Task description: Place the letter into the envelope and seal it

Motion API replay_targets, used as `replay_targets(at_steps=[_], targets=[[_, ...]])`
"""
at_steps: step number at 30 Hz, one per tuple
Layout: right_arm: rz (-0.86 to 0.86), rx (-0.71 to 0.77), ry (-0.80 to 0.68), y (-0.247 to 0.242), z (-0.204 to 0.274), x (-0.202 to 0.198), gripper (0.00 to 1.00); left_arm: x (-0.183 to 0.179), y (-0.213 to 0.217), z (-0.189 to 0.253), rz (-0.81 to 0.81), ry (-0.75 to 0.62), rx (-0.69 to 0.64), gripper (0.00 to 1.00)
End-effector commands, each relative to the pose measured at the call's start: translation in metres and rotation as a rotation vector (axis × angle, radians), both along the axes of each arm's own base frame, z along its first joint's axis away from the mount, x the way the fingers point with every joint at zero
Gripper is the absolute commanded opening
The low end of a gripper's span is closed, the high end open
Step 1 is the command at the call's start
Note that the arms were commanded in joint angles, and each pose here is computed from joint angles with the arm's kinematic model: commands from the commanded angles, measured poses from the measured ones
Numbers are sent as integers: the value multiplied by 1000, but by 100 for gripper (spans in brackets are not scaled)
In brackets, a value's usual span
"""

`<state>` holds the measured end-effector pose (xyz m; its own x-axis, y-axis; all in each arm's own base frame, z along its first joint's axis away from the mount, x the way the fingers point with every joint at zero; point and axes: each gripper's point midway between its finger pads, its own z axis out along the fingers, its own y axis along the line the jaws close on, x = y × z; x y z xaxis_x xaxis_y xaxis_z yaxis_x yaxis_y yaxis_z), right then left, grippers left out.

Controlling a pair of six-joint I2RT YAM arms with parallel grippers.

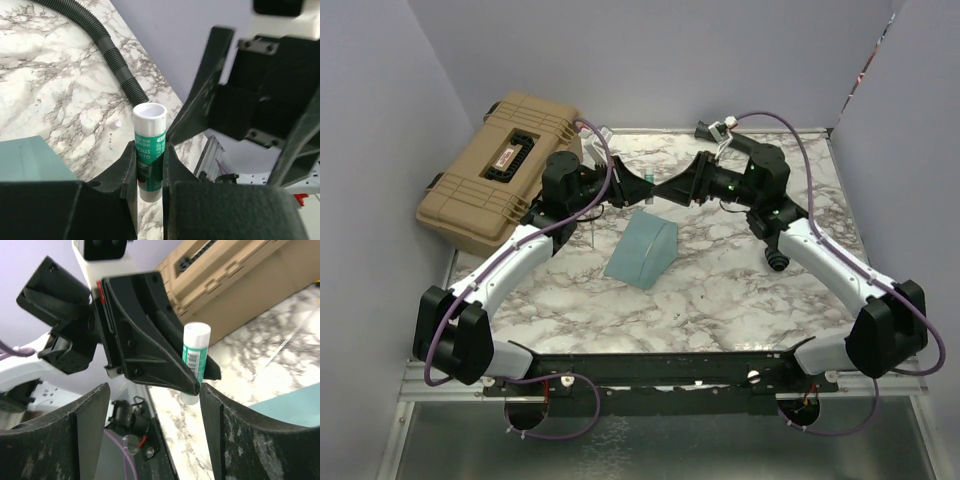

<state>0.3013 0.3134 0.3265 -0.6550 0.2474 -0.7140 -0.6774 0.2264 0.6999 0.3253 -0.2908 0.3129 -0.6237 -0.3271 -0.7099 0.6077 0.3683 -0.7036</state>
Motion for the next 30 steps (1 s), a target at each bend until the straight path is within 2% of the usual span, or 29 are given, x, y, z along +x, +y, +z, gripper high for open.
replay_targets(at_steps=[1, 3, 5, 8, 11, 18, 26, 29, 30], targets=[[-204, -141, -86, -27, 27, 13, 75, 0, 7, -9, -17, -151, 147, 0], [-303, -180, -68, -38, 29, 25, 74, -2, 6, -7, -38, -189, 159, 0], [-323, -201, -71, -38, 32, 34, 70, -6, 3, -7, -74, -206, 160, 0], [-220, -223, -91, -21, 35, 37, 64, -16, -4, -2, -163, -210, 132, 0], [-146, -238, -121, -12, 36, 38, 63, -25, -10, 6, -243, -212, 98, 0], [-213, -341, -56, -14, 21, 54, 62, -23, -9, 13, -211, -209, 83, 0], [17, -282, -83, 4, 15, 20, 63, -36, -14, 21, -302, -198, 41, 0], [73, -269, -79, 5, 14, 9, 60, -40, -15, 20, -327, -191, 37, 0], [82, -268, -73, 5, 13, 7, 55, -40, -15, 20, -329, -191, 37, 0]])
